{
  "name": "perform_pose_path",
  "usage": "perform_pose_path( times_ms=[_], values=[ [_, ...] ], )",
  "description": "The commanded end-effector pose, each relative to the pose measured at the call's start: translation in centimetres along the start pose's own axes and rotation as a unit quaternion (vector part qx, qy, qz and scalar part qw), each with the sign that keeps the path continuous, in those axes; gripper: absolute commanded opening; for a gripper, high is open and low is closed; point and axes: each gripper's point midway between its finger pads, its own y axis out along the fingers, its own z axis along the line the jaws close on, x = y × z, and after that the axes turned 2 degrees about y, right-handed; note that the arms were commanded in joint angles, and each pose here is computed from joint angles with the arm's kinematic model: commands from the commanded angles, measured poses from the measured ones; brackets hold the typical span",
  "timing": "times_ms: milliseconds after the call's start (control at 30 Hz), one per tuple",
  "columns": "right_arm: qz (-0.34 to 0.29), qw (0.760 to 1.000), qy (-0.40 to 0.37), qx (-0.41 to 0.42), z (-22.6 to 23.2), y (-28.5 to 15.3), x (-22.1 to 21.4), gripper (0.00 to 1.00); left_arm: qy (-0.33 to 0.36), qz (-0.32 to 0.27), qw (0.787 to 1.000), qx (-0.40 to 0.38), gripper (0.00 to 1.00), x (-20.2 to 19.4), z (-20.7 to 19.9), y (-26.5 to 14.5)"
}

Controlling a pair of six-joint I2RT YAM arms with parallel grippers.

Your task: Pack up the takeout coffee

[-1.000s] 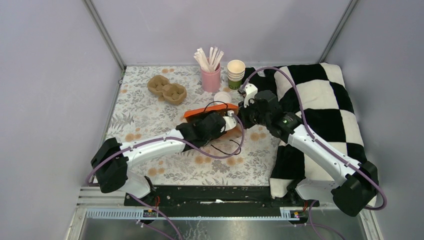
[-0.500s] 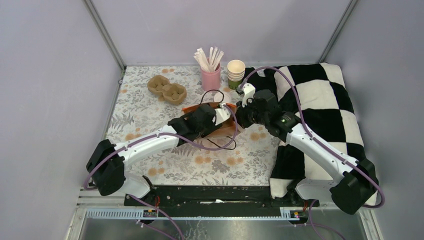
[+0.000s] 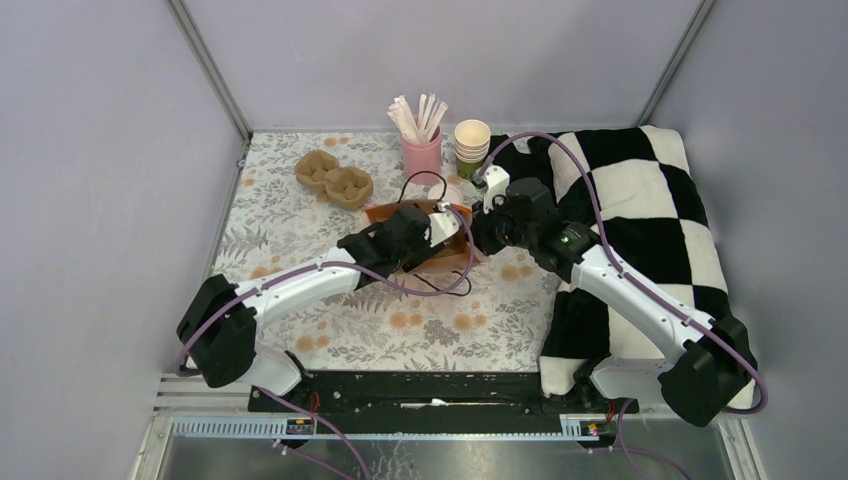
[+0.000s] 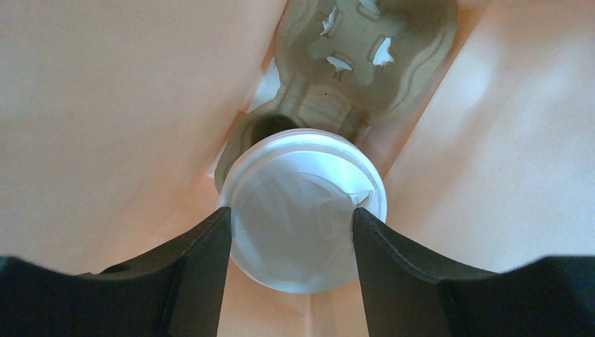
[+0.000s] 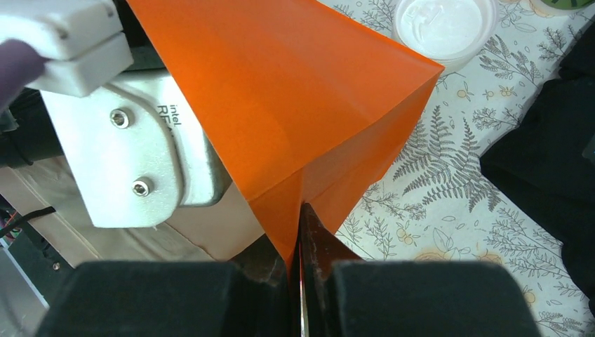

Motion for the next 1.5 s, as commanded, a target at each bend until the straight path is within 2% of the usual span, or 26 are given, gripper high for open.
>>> perform_pose_path(
  times_ms=[0, 233, 633, 1033, 1100, 1267, 1467],
  values=[
    [0.001, 1.0, -0.001, 0.007, 0.3, -0.4, 0.7, 0.09, -0.014, 0.079, 0.996, -0.049, 0.41, -4.7, -2.8, 1.6],
    [-0.004, 1.0, -0.001, -0.007, -0.1, -0.5, 1.3, 0.1, -0.038, 0.056, 0.997, -0.036, 0.47, -2.0, -1.3, 0.4],
    [-0.007, 0.999, 0.021, -0.036, -0.9, -0.1, 2.5, 0.13, -0.079, 0.008, 0.996, -0.042, 0.77, 1.7, 0.3, -3.5],
    [-0.001, 0.996, 0.055, -0.074, -1.7, 0.0, 3.8, 0.15, -0.125, -0.023, 0.989, -0.072, 0.92, 4.9, -0.3, -6.8],
    [-0.001, 0.995, 0.059, -0.078, -1.8, -0.1, 3.8, 0.15, -0.13, -0.026, 0.989, -0.072, 0.98, 5.2, -0.2, -7.3],
    [0.011, 0.993, 0.06, -0.099, -2.1, -0.5, 3.9, 0.15, -0.15, -0.044, 0.983, -0.092, 0.99, 6.6, -0.2, -8.8],
    [0.045, 0.99, 0.057, -0.124, -1.8, -0.2, 3.9, 0.17, -0.199, -0.064, 0.964, -0.163, 0.99, 9.3, -1.9, -10.4]
  ],
)
